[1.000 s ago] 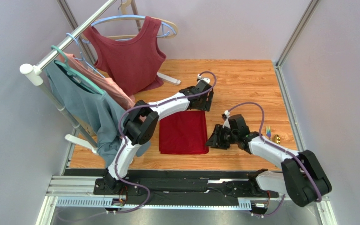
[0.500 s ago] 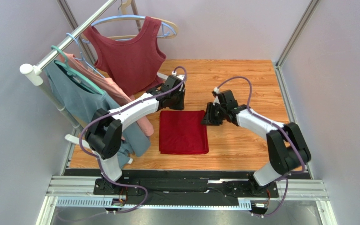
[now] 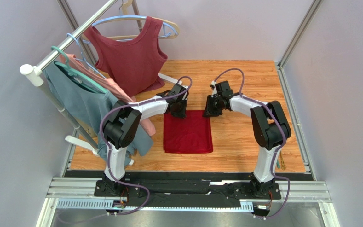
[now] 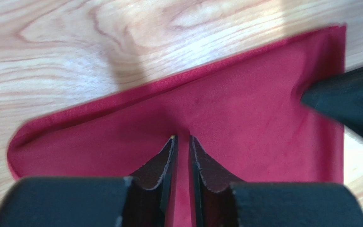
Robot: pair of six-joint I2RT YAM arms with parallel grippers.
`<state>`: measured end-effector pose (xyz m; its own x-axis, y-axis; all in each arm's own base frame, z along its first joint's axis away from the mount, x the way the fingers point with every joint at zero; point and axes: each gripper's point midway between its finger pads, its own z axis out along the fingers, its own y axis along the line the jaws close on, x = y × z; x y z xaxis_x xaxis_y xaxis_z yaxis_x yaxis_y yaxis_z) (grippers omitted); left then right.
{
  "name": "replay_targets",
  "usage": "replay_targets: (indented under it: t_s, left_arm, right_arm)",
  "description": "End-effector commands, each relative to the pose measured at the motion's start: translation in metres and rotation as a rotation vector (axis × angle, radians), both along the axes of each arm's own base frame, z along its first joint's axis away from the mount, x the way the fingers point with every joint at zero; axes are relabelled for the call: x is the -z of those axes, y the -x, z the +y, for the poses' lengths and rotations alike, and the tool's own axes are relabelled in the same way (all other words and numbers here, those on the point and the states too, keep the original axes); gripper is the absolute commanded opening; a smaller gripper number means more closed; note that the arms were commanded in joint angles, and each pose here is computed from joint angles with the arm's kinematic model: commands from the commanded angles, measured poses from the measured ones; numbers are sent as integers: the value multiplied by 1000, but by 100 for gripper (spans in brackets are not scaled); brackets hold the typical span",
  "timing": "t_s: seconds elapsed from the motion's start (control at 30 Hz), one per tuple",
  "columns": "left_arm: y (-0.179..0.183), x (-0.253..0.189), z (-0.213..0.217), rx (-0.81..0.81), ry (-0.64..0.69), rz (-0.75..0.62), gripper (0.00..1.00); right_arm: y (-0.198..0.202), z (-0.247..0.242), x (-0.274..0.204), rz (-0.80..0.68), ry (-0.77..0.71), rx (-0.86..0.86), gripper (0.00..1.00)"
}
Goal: Fold the napkin into a case and place the utensils inside
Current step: Rotate the lower triangle-folded napkin at the center of the board.
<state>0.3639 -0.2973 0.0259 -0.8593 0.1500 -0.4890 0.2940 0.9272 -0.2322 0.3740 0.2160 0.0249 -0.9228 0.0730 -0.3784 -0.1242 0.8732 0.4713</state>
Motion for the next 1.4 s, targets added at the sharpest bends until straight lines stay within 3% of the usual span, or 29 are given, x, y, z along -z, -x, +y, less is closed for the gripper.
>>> replay_targets:
  t_s: [0.0, 0.17, 0.3, 0.4, 0.47, 0.53, 0.63, 0.67, 0.77, 0.83, 1.03, 1.13, 1.23, 1.37]
  left_arm:
    - [7, 13, -10, -51, 68, 30, 24]
    - [35, 7, -33, -37, 140, 82, 31]
    - [54, -4, -50, -18, 189, 98, 37]
    - [56, -31, -55, -8, 238, 56, 40]
    - [55, -55, -51, 8, 248, 4, 44]
    - [52, -69, -46, 10, 250, -33, 48]
    - [46, -63, -41, 44, 244, 30, 41]
    - [46, -59, -39, 58, 236, 35, 39]
    - [49, -41, -36, 79, 213, 58, 39]
    - [57, -22, -33, 87, 204, 95, 38]
    - [69, 4, -19, 44, 173, 110, 37]
    - [72, -7, -13, 50, 120, 58, 44]
    - [69, -33, 0, 58, 42, -33, 59]
    - [72, -64, 20, 88, 8, -78, 70]
  right_arm:
    - [-37, -34, 7, -60, 147, -6, 22]
    - [-67, -44, -4, -74, 228, -30, 26]
    - [-91, -31, -58, -150, 171, -16, 29]
    - [-71, -28, -96, -130, 119, 38, 32]
    - [-38, -23, -110, -129, 64, 36, 36]
    - [0, -16, -90, -74, 58, 13, 38]
    - [35, -6, -90, -50, -19, -9, 37]
    - [57, -10, -70, 11, -29, 7, 37]
    - [84, -14, -59, 25, -47, 17, 37]
    - [87, -13, -58, 6, -70, 17, 37]
    - [71, -26, -19, 14, 51, 40, 36]
    - [42, -26, -18, -31, 99, 41, 36]
    - [23, -27, -16, -19, 153, 44, 35]
    - [42, -32, -42, -66, 209, 28, 40]
